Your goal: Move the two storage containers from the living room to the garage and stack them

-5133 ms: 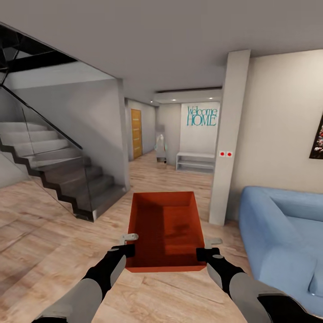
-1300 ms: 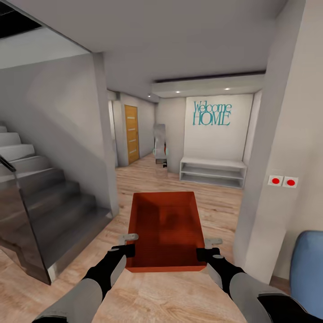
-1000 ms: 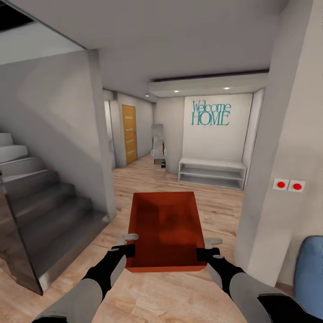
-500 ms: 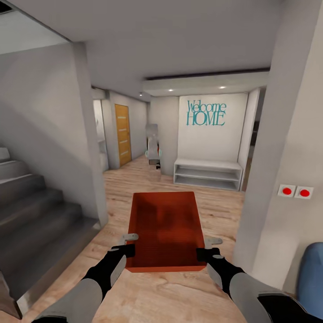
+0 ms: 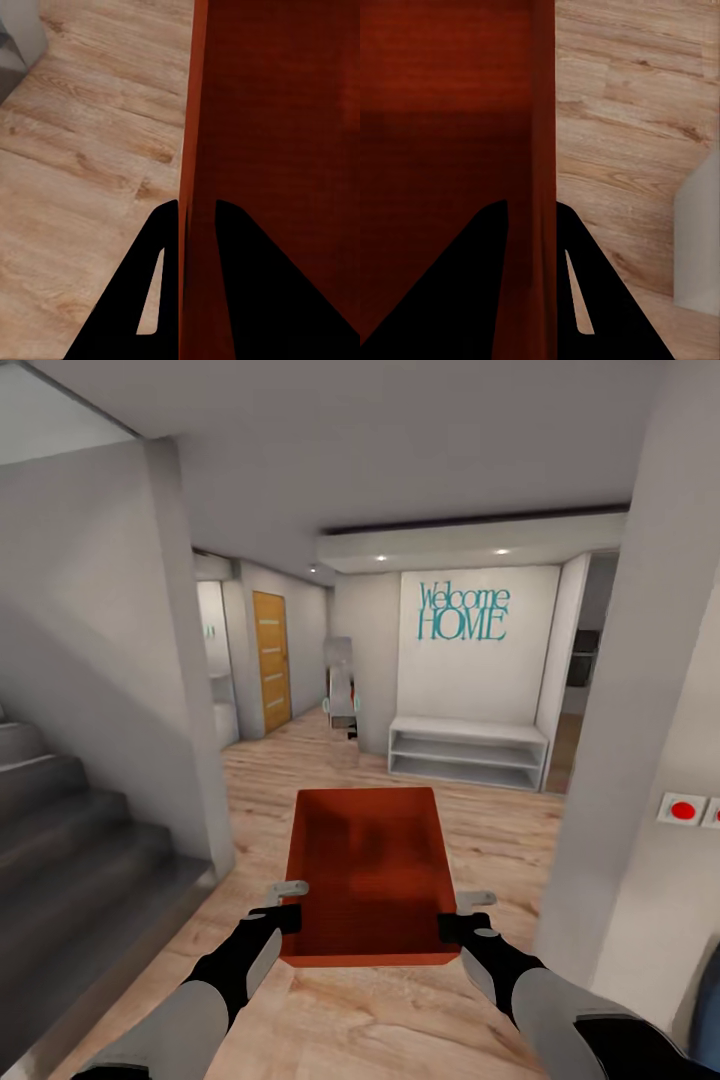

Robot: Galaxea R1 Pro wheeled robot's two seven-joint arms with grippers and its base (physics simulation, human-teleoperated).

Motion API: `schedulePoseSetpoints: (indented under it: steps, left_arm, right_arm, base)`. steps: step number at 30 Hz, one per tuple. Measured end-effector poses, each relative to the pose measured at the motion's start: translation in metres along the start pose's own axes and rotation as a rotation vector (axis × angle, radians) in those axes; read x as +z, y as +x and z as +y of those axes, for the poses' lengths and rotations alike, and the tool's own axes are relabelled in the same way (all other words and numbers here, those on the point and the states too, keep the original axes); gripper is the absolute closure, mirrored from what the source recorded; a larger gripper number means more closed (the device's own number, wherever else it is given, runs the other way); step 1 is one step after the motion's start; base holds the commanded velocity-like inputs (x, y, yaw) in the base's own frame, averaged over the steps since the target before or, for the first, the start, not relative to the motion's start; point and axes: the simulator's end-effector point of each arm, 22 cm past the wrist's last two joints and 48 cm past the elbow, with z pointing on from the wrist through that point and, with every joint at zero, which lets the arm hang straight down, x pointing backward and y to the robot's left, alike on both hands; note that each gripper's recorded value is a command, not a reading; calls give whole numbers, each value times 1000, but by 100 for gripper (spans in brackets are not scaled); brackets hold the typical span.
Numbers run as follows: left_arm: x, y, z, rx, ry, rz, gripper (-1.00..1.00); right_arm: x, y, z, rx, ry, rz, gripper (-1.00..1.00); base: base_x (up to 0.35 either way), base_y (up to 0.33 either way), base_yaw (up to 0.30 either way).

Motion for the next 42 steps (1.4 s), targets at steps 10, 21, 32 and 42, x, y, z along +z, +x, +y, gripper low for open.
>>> schedulePoseSetpoints:
  steps: [10,21,32,42]
  left_arm:
    - [0,0,0,0,0,1,100]
    - [0,0,0,0,0,2,100]
    - [0,0,0,-1,0,2,100]
    - [0,0,0,-1,0,2,100]
  right_arm:
    - [0,1,0,0,0,2,100]
    - [0,0,0,-1,0,2,100]
    - [0,0,0,-1,0,2,100]
    - [0,0,0,-1,0,2,100]
  base:
    - [324,0,0]
    - [324,0,0]
    - [324,0,0]
    - [324,0,0]
